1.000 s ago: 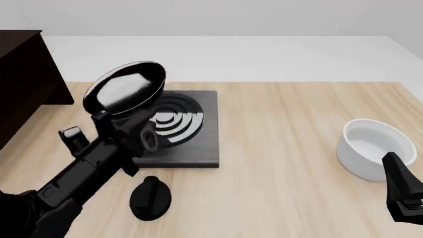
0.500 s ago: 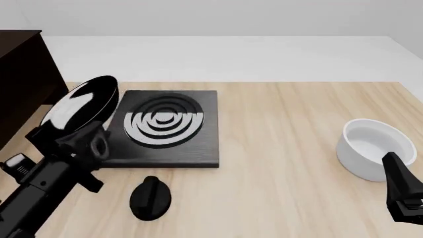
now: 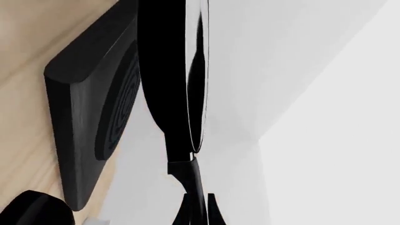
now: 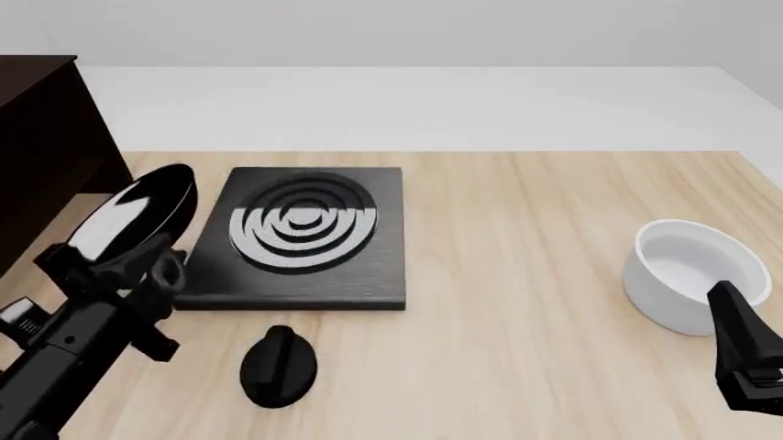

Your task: Put the frying pan under the cabinet shelf.

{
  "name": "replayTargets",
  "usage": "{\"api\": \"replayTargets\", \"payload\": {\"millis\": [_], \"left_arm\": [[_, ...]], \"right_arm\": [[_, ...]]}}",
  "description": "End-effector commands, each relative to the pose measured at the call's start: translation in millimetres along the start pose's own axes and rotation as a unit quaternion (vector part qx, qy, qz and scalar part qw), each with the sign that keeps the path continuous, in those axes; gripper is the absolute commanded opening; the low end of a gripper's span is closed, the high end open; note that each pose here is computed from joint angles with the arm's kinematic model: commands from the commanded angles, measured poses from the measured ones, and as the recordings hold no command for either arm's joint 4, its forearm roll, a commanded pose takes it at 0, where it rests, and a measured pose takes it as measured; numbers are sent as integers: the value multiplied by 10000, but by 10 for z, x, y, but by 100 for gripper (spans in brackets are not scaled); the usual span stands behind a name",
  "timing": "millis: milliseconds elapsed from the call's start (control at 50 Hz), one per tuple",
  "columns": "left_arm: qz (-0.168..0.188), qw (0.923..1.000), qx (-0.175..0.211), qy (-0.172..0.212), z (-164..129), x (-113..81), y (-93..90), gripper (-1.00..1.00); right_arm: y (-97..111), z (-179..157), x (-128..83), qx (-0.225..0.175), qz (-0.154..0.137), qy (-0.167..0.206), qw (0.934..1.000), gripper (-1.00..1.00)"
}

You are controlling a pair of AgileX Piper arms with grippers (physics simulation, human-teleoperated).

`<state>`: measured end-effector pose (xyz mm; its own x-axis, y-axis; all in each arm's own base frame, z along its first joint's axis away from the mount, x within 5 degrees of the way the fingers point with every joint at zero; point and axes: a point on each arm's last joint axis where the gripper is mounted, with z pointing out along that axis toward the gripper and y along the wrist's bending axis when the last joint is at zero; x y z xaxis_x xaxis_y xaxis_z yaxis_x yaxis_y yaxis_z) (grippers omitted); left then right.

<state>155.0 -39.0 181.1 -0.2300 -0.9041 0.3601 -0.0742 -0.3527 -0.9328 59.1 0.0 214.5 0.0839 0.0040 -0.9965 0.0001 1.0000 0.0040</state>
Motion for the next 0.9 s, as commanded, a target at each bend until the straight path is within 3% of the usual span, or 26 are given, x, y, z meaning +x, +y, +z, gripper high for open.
{"api": "replayTargets", "payload": {"millis": [20, 160, 240, 440, 580, 720, 900], "left_arm": [[128, 9998, 39, -142, 27, -53, -6, -100], [131, 9995, -44, -299, 161, -108, 10, -100], [-74, 9990, -173, -405, 246, -150, 56, -100], [-80, 9978, -128, -649, 495, -273, 45, -100], [-120, 9968, -176, -776, 494, -327, 66, -100], [-137, 9940, -196, -1068, 641, -488, 92, -100], [-50, 9887, -104, -1493, 596, -681, 46, -100]], "right_arm": [[0, 0, 0, 0, 1, 1, 10000, 100], [0, 0, 0, 0, 2, 1, 10000, 100], [0, 0, 0, -1, -1, 0, 10000, 100], [0, 0, 0, -1, 1, 0, 10000, 100], [0, 0, 0, 0, 0, 0, 10000, 100], [0, 0, 0, 1, 0, 1, 10000, 100], [0, 0, 0, 0, 1, 0, 10000, 100]]}}
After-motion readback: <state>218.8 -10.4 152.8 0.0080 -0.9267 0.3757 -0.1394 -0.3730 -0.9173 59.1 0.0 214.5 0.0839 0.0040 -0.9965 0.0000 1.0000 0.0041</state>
